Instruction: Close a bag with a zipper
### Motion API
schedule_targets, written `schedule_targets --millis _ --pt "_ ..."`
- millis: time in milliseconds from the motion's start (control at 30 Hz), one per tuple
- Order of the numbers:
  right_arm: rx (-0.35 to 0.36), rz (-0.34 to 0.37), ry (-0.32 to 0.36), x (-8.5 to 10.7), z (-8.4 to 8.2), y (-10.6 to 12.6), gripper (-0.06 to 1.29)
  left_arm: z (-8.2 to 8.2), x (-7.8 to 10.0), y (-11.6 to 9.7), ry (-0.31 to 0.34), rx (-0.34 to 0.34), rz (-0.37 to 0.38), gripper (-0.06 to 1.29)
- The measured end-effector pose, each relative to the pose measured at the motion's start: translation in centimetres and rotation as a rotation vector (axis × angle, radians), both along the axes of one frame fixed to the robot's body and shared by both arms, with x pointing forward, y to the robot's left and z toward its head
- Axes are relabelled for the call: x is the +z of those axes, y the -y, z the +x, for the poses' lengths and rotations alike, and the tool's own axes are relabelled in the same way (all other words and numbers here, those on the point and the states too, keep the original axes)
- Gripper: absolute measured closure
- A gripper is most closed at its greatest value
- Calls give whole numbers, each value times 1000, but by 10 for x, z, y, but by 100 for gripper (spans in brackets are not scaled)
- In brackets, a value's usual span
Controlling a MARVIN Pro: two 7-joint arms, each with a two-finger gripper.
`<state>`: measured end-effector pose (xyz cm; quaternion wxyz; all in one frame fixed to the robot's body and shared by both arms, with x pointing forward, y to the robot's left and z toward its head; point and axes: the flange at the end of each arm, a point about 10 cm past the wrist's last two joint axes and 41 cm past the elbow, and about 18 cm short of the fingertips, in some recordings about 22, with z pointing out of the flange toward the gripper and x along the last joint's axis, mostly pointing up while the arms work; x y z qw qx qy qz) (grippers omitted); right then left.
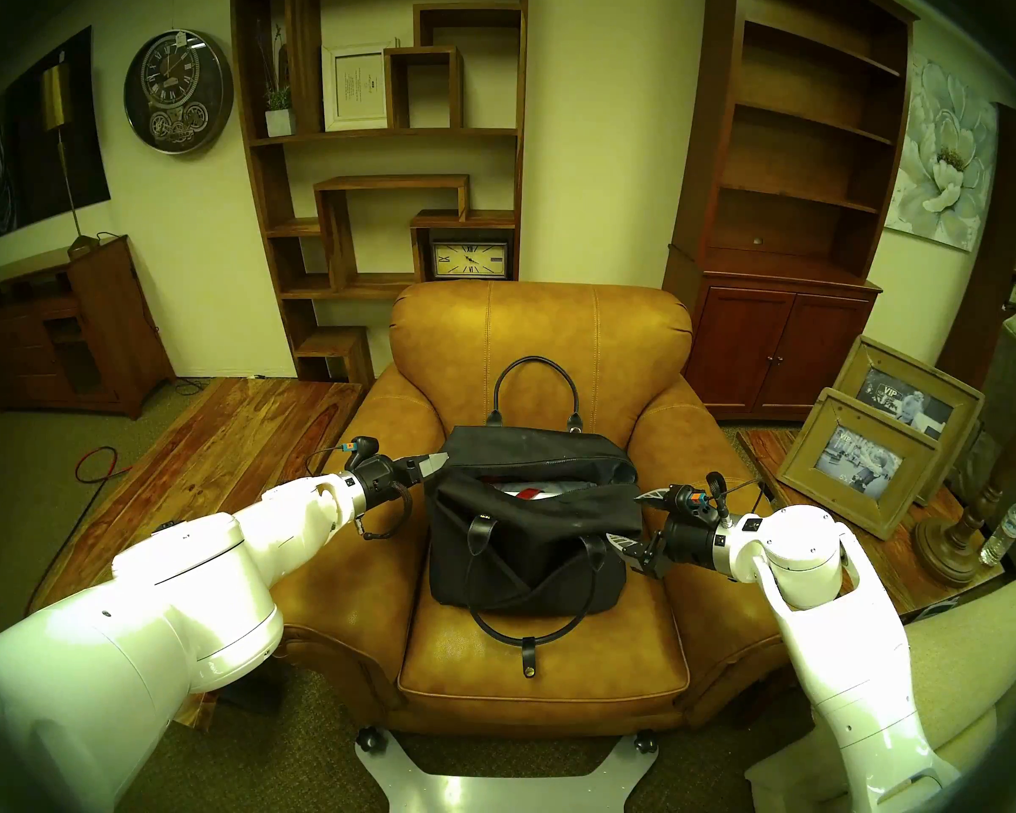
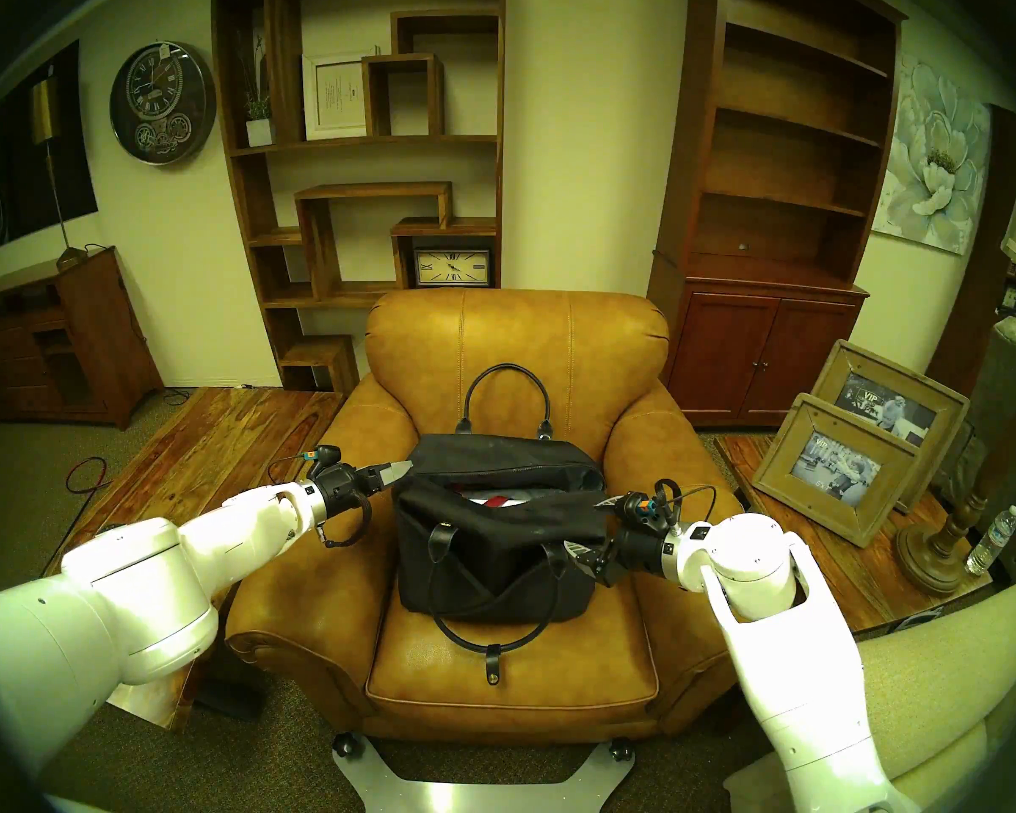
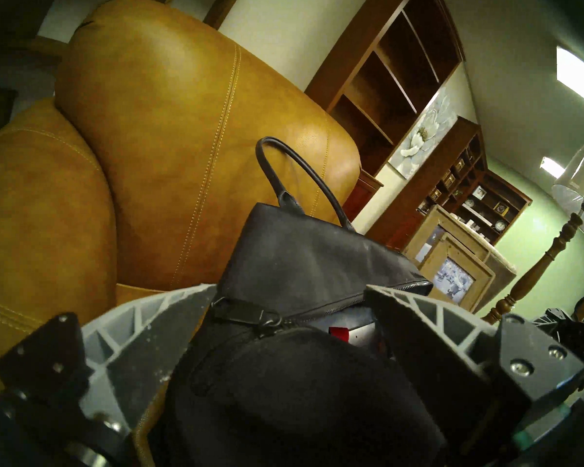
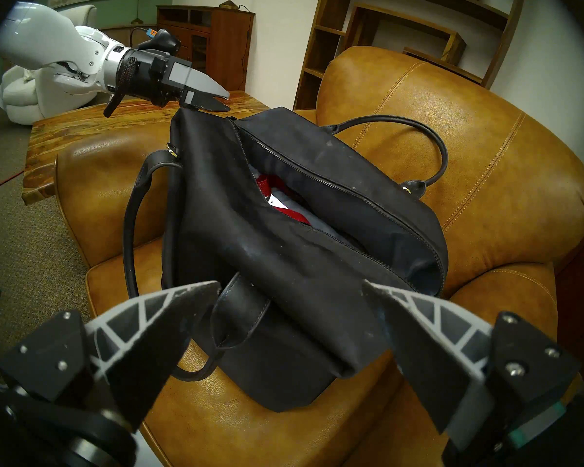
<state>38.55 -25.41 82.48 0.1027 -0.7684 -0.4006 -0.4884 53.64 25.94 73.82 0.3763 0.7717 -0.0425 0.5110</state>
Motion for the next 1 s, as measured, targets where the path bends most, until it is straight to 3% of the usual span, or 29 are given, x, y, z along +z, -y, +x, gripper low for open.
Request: schedule_targets --millis 400,1000 --pt "0 0 0 0 0 0 3 9 -7 21 -47 82 50 1" --pt "0 0 0 0 0 0 3 10 -12 28 -124 72 103 1"
